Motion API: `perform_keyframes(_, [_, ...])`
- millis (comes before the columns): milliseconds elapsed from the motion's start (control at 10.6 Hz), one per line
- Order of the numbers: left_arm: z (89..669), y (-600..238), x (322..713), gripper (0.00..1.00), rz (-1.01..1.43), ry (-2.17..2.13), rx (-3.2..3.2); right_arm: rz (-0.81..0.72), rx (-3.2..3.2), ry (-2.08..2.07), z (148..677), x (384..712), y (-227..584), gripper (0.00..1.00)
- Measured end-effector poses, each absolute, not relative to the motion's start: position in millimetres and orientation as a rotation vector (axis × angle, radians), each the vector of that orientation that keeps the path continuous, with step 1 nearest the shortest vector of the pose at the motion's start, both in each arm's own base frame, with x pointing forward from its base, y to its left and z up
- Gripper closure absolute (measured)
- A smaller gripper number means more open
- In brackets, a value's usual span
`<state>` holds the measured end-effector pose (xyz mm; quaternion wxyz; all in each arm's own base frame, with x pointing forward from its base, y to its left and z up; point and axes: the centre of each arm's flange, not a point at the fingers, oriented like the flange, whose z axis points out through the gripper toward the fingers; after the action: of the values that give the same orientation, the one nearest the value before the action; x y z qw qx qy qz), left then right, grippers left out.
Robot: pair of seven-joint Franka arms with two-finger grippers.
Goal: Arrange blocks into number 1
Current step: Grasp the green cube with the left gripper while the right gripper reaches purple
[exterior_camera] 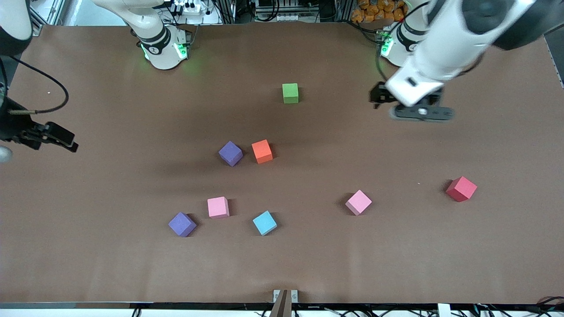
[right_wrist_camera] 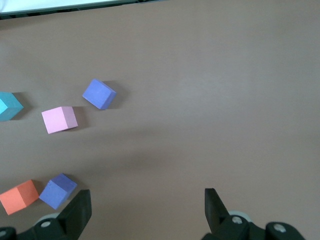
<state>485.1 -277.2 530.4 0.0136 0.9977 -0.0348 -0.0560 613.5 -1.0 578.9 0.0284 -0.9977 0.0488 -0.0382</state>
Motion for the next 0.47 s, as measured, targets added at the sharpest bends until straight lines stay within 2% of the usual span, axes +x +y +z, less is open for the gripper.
perform_keyframes(473, [416, -422, 356, 0.00, -0.237, -0.125, 3.086, -0.086, -3.005, 0.444, 437, 675, 49, 0.00])
